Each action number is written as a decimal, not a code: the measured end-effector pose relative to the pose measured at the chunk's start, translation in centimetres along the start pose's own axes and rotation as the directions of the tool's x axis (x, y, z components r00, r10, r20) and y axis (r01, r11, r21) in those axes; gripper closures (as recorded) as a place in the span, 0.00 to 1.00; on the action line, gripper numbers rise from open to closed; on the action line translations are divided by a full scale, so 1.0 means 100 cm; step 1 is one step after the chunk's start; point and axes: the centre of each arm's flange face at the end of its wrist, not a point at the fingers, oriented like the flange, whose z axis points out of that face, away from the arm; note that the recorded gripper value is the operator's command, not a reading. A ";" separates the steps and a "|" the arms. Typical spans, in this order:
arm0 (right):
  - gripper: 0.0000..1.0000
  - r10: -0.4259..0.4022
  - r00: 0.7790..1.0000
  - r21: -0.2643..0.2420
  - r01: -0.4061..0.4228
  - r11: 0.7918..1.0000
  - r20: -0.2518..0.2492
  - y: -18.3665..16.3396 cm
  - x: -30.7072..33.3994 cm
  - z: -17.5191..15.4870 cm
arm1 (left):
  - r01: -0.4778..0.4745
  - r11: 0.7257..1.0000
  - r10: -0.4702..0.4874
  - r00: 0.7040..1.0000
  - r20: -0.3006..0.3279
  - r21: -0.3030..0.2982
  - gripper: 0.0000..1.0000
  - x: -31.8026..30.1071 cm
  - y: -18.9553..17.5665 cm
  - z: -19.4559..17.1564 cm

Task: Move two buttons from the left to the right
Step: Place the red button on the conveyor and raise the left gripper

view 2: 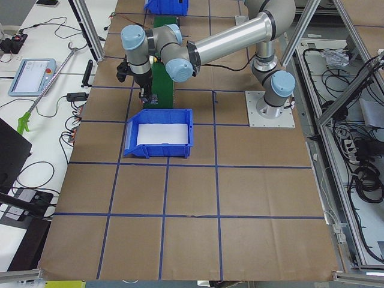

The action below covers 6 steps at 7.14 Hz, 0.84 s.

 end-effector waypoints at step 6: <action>0.00 -0.006 1.000 0.003 0.006 1.000 -0.002 -0.045 0.002 0.056 | -0.008 0.999 0.007 1.000 -0.012 -0.046 1.00 0.122 -0.018 0.036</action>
